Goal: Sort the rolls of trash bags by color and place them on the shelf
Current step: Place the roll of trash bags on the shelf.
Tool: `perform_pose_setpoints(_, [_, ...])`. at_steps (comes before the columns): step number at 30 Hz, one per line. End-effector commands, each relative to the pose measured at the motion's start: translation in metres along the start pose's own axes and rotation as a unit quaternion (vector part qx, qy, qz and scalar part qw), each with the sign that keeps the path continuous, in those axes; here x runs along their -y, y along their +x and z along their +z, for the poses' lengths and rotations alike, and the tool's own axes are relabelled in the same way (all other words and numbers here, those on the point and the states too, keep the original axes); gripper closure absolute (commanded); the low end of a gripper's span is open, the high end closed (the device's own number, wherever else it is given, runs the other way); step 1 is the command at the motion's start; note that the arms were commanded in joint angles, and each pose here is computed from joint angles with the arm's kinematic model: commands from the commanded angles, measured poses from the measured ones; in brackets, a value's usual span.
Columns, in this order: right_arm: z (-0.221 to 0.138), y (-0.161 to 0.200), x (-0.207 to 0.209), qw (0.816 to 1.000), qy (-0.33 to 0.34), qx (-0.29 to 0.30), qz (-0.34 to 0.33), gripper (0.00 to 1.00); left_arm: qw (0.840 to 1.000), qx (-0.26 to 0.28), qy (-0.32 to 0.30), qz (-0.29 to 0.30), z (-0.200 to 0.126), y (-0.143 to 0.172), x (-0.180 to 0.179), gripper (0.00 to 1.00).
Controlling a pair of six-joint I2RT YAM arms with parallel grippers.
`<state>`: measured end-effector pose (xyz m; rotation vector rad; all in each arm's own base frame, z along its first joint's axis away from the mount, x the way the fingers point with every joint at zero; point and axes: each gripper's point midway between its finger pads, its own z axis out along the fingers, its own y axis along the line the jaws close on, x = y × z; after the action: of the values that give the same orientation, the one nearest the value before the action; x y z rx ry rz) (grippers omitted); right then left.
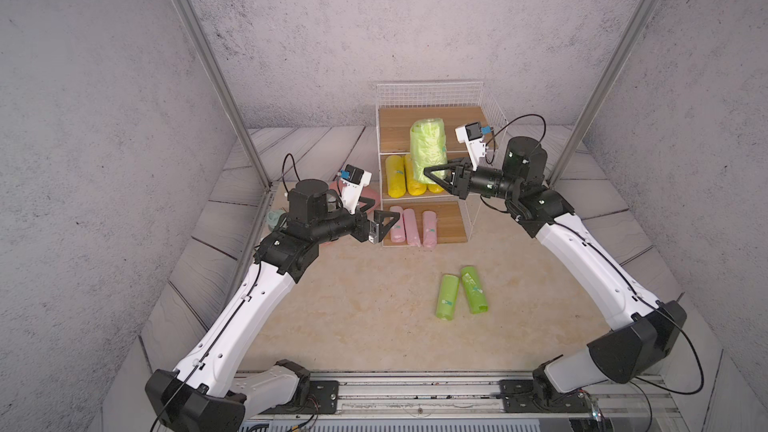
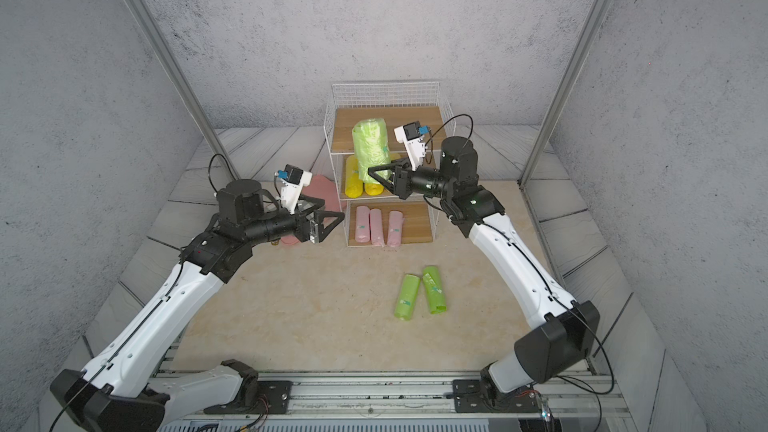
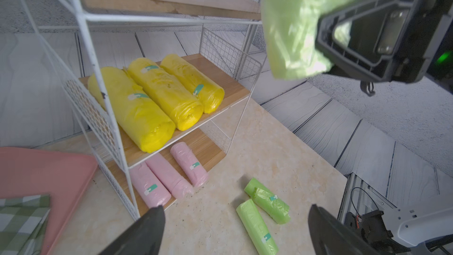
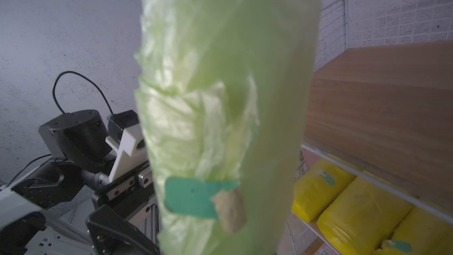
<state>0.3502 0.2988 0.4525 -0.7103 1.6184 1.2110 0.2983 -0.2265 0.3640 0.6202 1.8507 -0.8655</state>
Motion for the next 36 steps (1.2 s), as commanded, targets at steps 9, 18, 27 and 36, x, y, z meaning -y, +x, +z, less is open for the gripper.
perform_pose_setpoints(9, [0.048,-0.060,0.026,0.997,-0.032,0.046,0.051,1.00,0.998,-0.041,-0.044,-0.011,-0.011,0.039,-0.017,0.03])
perform_pose_setpoints(18, [0.080,-0.068,0.060,0.993,-0.026,0.049,0.101,0.93,0.997,-0.052,-0.051,-0.012,-0.013,0.048,-0.019,0.03])
perform_pose_setpoints(27, [0.094,-0.061,0.081,0.991,-0.007,0.041,0.124,0.67,0.997,-0.056,-0.057,-0.007,-0.015,0.050,-0.021,0.03])
perform_pose_setpoints(36, [0.093,-0.055,0.085,0.991,0.006,0.036,0.129,0.48,0.996,-0.062,-0.061,-0.007,-0.015,0.054,-0.023,0.03])
